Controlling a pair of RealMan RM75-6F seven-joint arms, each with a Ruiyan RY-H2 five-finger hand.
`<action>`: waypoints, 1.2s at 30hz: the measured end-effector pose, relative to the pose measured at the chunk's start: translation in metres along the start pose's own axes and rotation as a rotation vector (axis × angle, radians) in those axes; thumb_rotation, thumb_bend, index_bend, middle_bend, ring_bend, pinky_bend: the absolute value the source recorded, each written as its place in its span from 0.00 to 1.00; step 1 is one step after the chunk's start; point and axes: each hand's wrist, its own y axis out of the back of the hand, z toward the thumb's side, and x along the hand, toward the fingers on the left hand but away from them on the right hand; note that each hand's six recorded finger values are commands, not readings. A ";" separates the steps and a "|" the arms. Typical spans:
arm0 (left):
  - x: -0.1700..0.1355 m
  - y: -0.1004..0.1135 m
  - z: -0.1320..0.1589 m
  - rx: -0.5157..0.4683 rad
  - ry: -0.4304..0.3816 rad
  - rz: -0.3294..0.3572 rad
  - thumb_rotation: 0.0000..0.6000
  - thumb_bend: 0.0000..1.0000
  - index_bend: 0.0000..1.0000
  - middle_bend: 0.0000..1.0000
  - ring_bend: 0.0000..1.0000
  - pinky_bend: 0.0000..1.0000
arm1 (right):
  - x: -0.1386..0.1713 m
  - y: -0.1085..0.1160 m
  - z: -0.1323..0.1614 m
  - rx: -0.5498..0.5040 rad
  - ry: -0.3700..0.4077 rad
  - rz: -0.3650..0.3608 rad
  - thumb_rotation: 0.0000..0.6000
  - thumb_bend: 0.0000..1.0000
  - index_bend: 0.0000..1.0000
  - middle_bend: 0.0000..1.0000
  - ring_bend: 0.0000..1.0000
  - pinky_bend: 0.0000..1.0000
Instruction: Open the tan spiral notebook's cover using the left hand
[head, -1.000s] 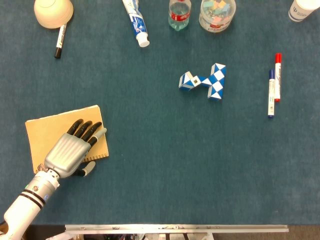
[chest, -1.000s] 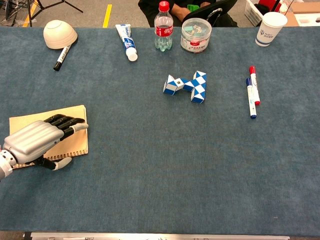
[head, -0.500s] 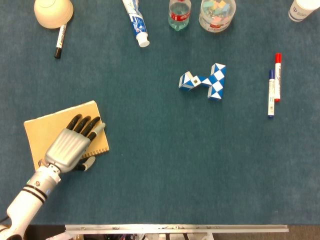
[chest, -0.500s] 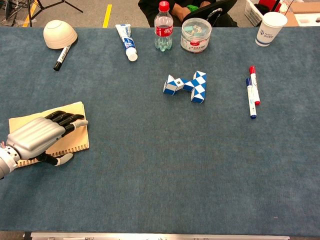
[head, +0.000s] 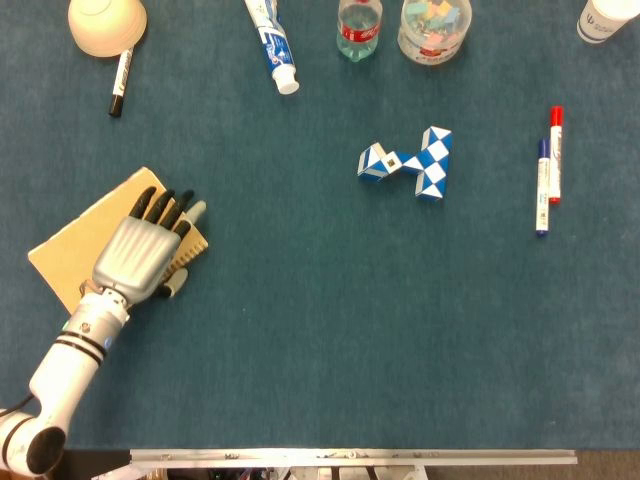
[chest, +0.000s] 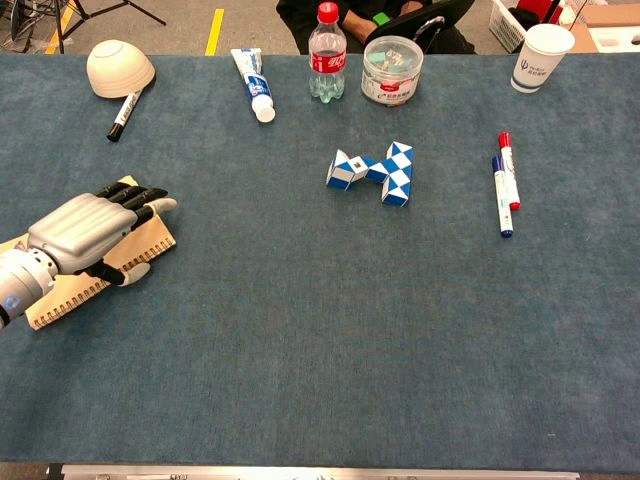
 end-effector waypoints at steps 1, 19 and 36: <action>0.001 0.002 -0.001 -0.008 0.006 0.003 0.83 0.34 0.00 0.00 0.00 0.03 | 0.000 0.000 0.000 0.000 0.000 0.000 1.00 0.40 0.34 0.28 0.21 0.31; -0.040 0.045 -0.073 -0.160 0.199 -0.051 0.00 0.33 0.01 0.04 0.00 0.03 | -0.003 -0.005 0.002 -0.006 0.010 0.009 1.00 0.39 0.34 0.28 0.21 0.31; -0.071 -0.003 -0.147 -0.233 0.437 -0.231 0.00 0.32 0.14 0.19 0.00 0.03 | -0.005 -0.004 0.008 -0.004 0.025 0.009 1.00 0.40 0.34 0.28 0.21 0.31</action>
